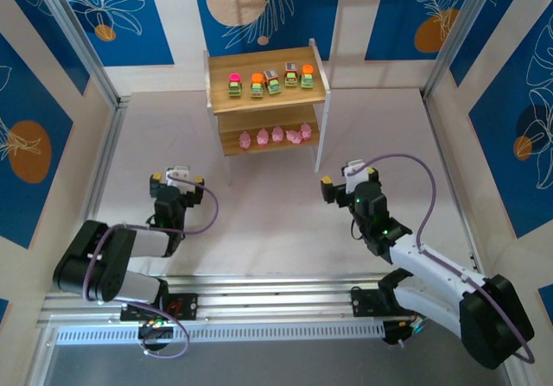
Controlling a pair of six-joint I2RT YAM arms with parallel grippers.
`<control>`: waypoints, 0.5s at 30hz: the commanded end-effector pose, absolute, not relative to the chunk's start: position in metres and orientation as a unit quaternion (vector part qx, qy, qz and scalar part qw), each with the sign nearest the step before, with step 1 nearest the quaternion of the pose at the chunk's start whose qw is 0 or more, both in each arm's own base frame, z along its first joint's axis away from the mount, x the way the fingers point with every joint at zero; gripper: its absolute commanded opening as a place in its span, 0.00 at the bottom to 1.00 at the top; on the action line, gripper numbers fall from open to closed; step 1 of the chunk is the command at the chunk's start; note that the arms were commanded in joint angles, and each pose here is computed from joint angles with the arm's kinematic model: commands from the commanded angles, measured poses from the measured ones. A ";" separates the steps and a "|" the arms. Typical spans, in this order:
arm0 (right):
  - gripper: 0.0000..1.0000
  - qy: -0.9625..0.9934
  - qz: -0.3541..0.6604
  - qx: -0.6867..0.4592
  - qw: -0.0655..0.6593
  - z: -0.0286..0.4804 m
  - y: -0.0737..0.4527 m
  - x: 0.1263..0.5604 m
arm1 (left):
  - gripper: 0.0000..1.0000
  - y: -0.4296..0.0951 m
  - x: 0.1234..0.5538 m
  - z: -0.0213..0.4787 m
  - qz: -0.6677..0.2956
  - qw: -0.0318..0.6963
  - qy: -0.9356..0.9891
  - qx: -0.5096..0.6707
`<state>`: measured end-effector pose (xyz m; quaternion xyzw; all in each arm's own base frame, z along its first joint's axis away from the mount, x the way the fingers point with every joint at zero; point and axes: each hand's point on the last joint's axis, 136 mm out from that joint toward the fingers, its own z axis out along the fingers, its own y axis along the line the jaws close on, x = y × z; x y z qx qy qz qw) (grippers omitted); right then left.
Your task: Place and organize the plastic toys onto the shelf
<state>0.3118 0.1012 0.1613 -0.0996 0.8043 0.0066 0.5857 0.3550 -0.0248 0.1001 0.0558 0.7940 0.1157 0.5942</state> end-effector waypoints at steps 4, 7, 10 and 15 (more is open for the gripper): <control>0.99 0.798 0.017 -0.069 0.599 0.161 0.077 0.326 | 1.00 -0.029 0.374 0.112 0.061 0.636 0.767 0.056; 0.99 0.799 0.008 -0.062 0.597 0.156 0.069 0.332 | 1.00 -0.032 0.379 0.103 0.023 0.625 0.777 0.068; 0.99 0.801 0.001 -0.055 0.596 0.150 0.061 0.340 | 1.00 -0.030 0.383 0.098 0.011 0.611 0.789 0.064; 0.99 0.811 -0.002 -0.052 0.583 0.134 0.052 0.353 | 1.00 -0.035 0.389 0.096 0.001 0.600 0.797 0.078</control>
